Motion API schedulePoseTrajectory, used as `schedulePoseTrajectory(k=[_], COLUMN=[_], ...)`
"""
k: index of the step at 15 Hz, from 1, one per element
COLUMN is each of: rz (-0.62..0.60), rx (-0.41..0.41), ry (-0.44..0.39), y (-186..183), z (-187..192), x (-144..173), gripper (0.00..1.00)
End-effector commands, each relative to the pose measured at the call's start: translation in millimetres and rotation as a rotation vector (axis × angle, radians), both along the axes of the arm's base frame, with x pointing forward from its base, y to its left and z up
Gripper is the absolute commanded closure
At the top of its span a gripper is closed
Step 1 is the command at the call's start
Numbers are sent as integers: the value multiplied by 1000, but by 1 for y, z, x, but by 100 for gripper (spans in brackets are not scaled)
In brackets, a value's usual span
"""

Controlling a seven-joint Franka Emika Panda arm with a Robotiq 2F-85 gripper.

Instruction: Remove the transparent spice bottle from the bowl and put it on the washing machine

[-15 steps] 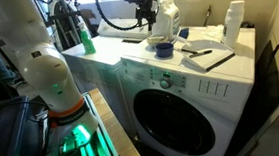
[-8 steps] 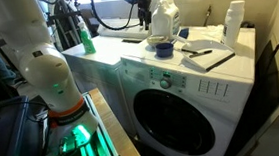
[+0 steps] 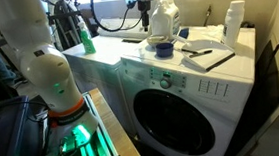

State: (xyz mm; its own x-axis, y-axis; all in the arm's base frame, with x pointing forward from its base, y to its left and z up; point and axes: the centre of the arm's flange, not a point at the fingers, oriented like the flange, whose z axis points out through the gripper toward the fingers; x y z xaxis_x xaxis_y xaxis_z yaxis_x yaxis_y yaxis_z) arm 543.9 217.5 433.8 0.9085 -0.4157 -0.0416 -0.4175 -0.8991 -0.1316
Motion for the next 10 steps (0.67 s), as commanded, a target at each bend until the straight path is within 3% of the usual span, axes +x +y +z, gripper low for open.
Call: schedulePoseTrajectory(k=[1, 9, 10], rz=[15, 15, 13], rx=[22, -22, -18], ry=[5, 20, 24], y=[2, -4, -4], z=[-6, -40, -43], x=[4, 27, 29], gripper=[0, 0, 4])
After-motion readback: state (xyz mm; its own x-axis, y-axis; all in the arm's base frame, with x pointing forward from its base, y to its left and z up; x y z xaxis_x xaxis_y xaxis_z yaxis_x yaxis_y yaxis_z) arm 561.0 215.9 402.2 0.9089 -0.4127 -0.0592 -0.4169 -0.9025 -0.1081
